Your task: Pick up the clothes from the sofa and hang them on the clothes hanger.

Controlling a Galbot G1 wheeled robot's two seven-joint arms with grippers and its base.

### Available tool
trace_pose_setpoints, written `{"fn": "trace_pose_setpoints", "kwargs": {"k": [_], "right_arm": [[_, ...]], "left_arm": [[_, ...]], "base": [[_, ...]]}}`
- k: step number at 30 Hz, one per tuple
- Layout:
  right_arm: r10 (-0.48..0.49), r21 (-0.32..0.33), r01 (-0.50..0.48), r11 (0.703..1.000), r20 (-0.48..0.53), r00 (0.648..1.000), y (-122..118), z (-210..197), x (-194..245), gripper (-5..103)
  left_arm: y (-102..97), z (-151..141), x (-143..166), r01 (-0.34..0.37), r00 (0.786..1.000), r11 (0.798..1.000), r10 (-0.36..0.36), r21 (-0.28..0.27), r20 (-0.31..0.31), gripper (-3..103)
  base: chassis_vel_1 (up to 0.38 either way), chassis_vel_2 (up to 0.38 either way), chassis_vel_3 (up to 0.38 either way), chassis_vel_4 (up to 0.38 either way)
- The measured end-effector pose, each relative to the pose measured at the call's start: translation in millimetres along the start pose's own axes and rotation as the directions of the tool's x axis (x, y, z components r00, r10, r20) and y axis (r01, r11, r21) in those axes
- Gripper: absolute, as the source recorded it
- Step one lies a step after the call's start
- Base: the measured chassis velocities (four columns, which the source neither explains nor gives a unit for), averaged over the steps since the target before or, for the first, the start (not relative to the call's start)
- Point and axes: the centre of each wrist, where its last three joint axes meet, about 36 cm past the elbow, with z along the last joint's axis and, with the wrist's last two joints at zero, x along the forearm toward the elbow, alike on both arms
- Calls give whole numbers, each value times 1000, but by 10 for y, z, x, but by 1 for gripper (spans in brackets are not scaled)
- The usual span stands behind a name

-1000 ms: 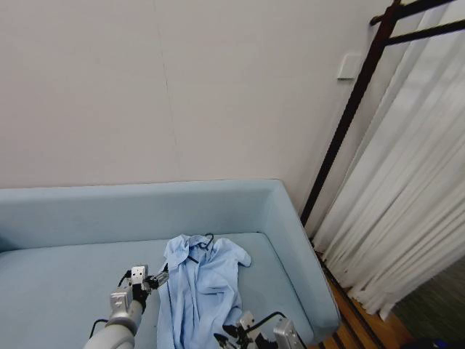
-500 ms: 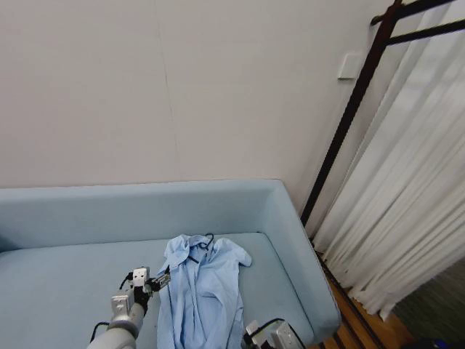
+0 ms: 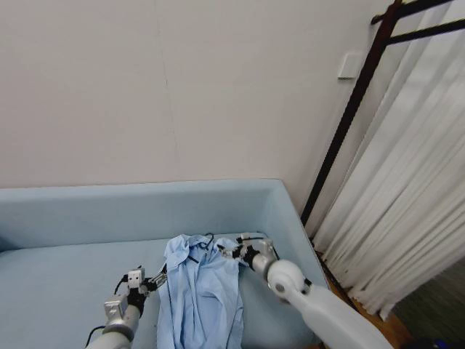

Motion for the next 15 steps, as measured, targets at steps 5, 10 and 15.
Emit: {"fn": "trace_pose_setpoints", "kwargs": {"k": [5, 10, 15], "right_arm": [[23, 35, -20, 999, -75, 997, -143, 194, -463, 100], [48, 96, -36, 995, -119, 992, -140, 416, -668, 100], [69, 177, -45, 983, -133, 989, -74, 615, -739, 100]], "left_arm": [[71, 22, 39, 30, 1000, 1000, -30, 6, -8, 100], [39, 14, 117, 29, 1000, 999, -29, 20, -11, 100], [-2, 17, 164, 31, 999, 999, -30, 41, -11, 100]], "base": [[0, 0, 0, 0], [0, 0, 0, 0], [0, 0, 0, 0]]}}
